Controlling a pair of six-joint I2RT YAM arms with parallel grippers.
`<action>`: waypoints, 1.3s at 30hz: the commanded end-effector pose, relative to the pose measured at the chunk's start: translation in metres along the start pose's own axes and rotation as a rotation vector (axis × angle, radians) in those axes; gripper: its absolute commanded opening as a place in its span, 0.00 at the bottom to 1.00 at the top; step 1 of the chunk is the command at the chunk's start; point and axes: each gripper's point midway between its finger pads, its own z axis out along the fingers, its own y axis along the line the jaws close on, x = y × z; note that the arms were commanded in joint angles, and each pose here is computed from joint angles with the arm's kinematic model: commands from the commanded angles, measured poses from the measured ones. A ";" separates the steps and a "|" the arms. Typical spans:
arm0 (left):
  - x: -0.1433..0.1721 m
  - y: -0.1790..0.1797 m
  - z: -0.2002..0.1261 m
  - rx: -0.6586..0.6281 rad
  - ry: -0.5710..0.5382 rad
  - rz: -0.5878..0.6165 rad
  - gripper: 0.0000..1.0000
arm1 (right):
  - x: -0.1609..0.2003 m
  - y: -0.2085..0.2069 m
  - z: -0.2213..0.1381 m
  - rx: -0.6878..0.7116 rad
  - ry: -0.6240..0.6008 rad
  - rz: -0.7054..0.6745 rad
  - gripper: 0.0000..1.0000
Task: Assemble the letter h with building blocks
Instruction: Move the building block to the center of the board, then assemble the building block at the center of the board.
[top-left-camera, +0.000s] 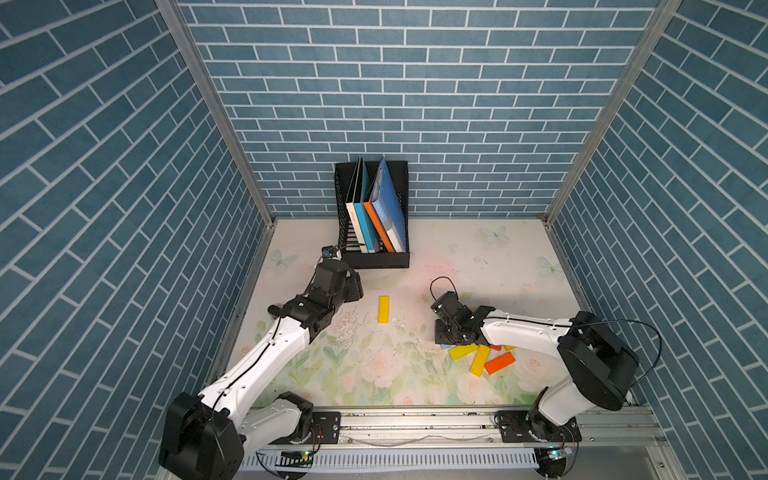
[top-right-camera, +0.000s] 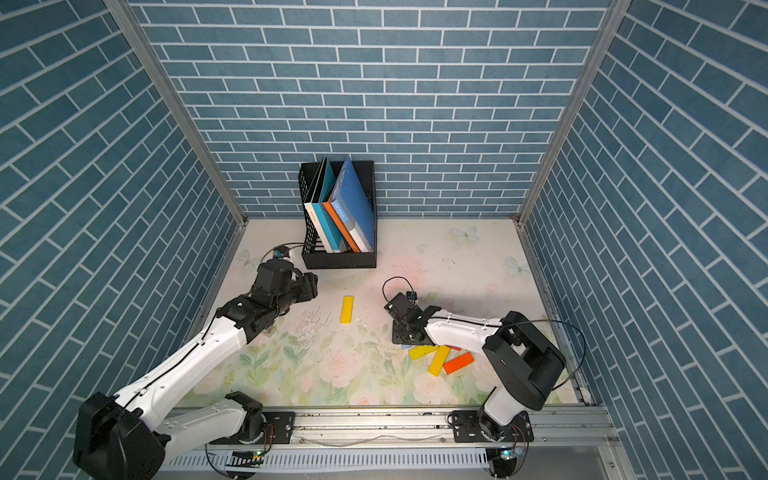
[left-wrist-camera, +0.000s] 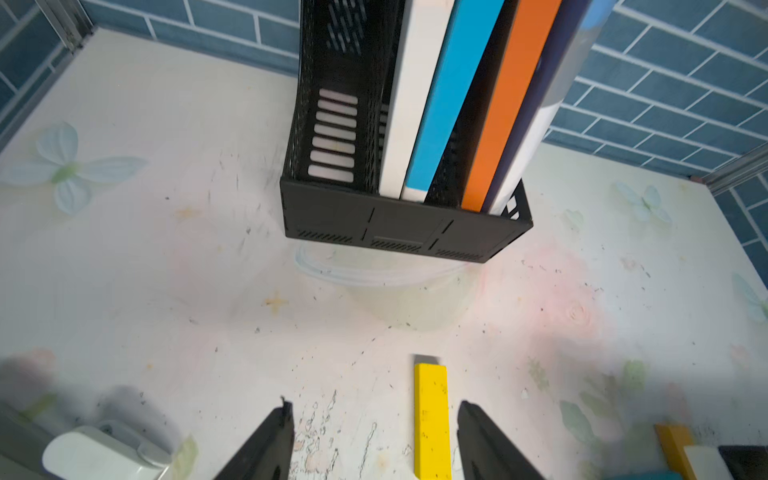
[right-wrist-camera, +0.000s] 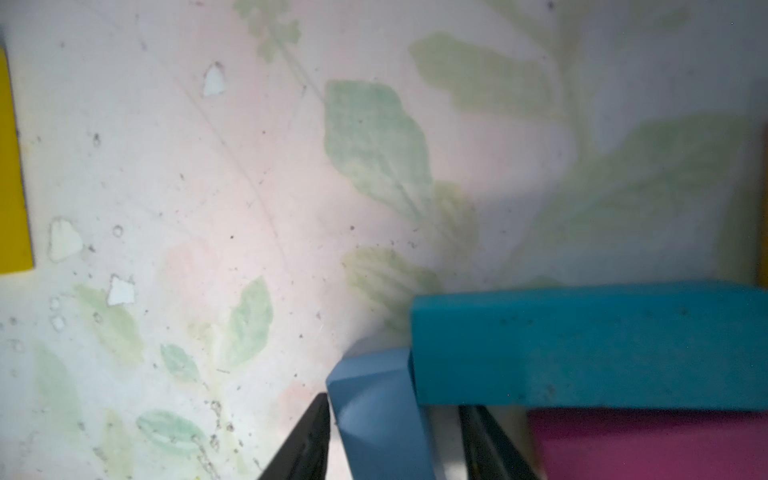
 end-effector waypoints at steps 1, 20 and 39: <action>0.004 0.002 0.002 0.014 0.005 -0.009 0.65 | 0.020 0.005 0.013 0.032 0.076 -0.072 0.33; 0.027 0.028 0.023 -0.020 0.080 -0.067 0.53 | 0.049 0.095 0.020 0.001 0.099 -0.349 0.59; 0.028 0.036 0.027 -0.049 0.094 -0.081 0.54 | 0.019 0.098 -0.013 -0.058 -0.003 -0.019 0.95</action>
